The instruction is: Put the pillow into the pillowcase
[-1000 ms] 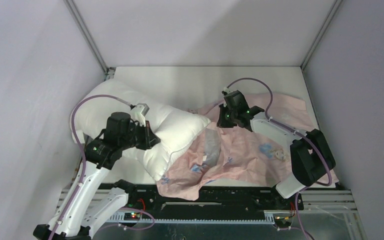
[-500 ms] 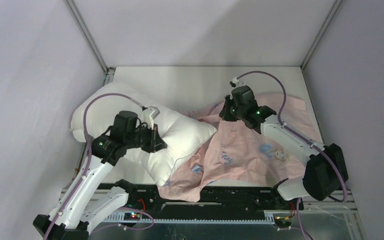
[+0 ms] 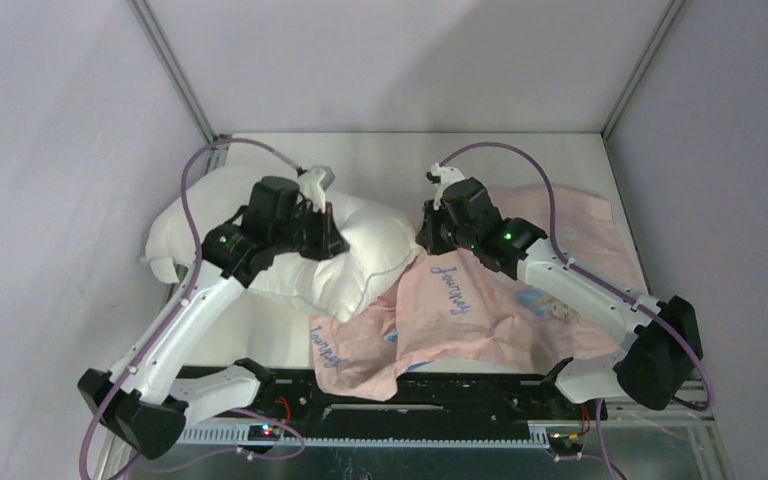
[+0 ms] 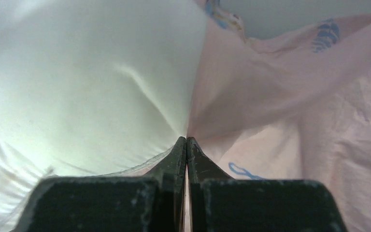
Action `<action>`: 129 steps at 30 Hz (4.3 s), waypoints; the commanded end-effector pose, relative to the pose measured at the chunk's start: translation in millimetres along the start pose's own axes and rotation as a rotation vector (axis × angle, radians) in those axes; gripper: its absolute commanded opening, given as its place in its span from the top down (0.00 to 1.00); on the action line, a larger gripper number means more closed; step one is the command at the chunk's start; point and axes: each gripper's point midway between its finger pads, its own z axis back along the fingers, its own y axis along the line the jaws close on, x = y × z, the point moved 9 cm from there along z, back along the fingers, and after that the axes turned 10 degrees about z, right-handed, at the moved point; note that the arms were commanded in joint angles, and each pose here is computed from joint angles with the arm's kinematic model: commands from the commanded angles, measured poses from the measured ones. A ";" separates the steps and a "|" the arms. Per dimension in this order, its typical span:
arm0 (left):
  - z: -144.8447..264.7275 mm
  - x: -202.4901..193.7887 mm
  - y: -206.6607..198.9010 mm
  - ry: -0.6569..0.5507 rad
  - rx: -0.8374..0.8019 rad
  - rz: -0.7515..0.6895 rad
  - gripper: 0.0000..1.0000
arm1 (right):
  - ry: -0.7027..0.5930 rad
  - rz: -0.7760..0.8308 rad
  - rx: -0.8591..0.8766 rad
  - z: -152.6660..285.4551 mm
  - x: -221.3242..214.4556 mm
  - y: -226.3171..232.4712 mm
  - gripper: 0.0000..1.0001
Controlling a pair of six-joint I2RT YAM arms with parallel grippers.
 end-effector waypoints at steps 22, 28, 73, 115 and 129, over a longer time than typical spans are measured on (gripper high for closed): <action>-156.9 -15.9 9.6 -0.113 0.076 0.267 1.00 | 0.047 -0.041 -0.104 27.1 -6.1 -5.6 0.77; -152.2 -11.4 4.1 -0.108 0.055 0.261 1.00 | 0.091 -0.170 -0.159 17.9 -63.0 -16.6 0.60; -159.9 8.6 -9.0 -0.142 0.057 0.285 1.00 | 0.109 -0.163 -0.227 -40.2 -75.9 -32.5 1.00; -157.7 -64.7 -79.7 -0.292 0.043 0.449 1.00 | 0.164 -0.175 -0.015 -28.6 -23.6 -34.6 1.00; -73.1 -2.8 -69.9 -0.242 0.239 -0.105 0.05 | 0.163 -0.179 -0.074 -19.1 -28.5 -46.2 1.00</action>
